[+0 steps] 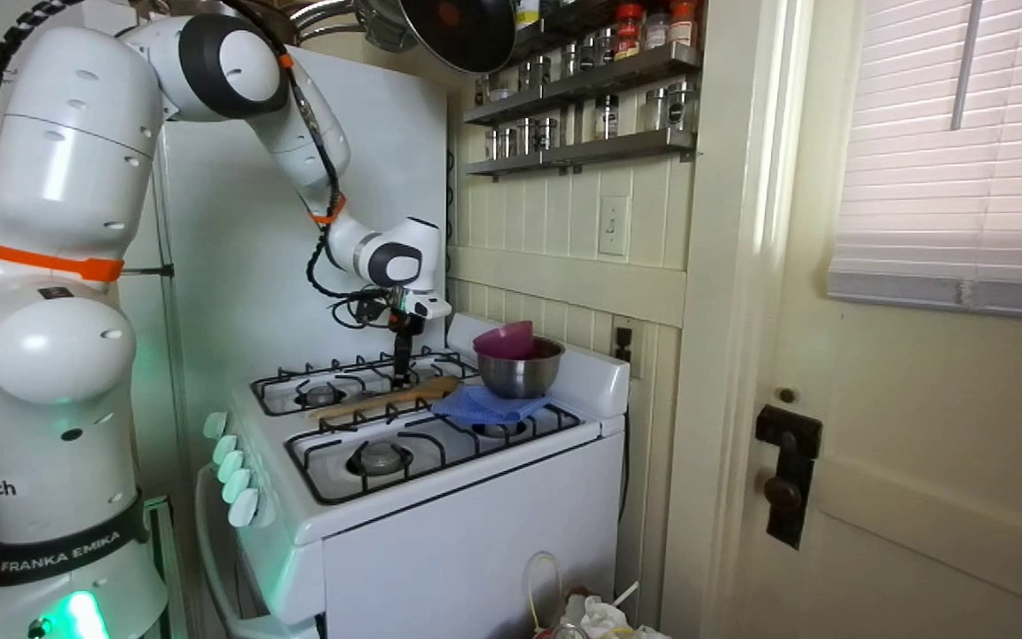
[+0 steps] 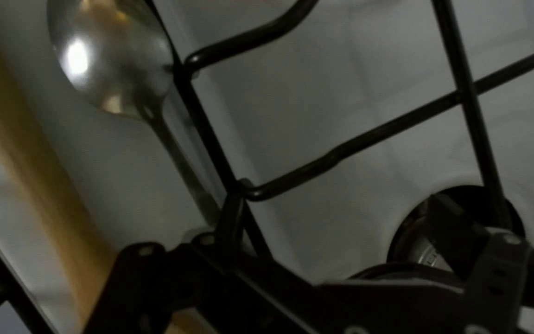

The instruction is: Pick up the spoon

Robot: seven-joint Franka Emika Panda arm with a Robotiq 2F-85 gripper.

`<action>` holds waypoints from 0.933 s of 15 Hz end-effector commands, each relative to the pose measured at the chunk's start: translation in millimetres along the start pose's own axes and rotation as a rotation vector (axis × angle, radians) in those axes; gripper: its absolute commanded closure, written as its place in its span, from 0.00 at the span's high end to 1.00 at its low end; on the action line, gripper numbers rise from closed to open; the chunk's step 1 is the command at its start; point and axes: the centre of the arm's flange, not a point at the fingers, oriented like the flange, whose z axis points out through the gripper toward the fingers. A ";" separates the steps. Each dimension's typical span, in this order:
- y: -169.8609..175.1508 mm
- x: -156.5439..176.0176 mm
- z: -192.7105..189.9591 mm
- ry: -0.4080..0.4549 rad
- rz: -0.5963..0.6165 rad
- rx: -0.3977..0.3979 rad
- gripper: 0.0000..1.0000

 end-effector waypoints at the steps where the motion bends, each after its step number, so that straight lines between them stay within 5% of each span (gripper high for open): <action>1: 12.9 -7.1 1.8 -0.005 0.042 0.026 1.00; 8: 19.0 1.4 -22.8 0.034 0.043 0.020 1.00; 14: 20.7 7.9 -21.6 -0.056 -0.004 -0.018 1.00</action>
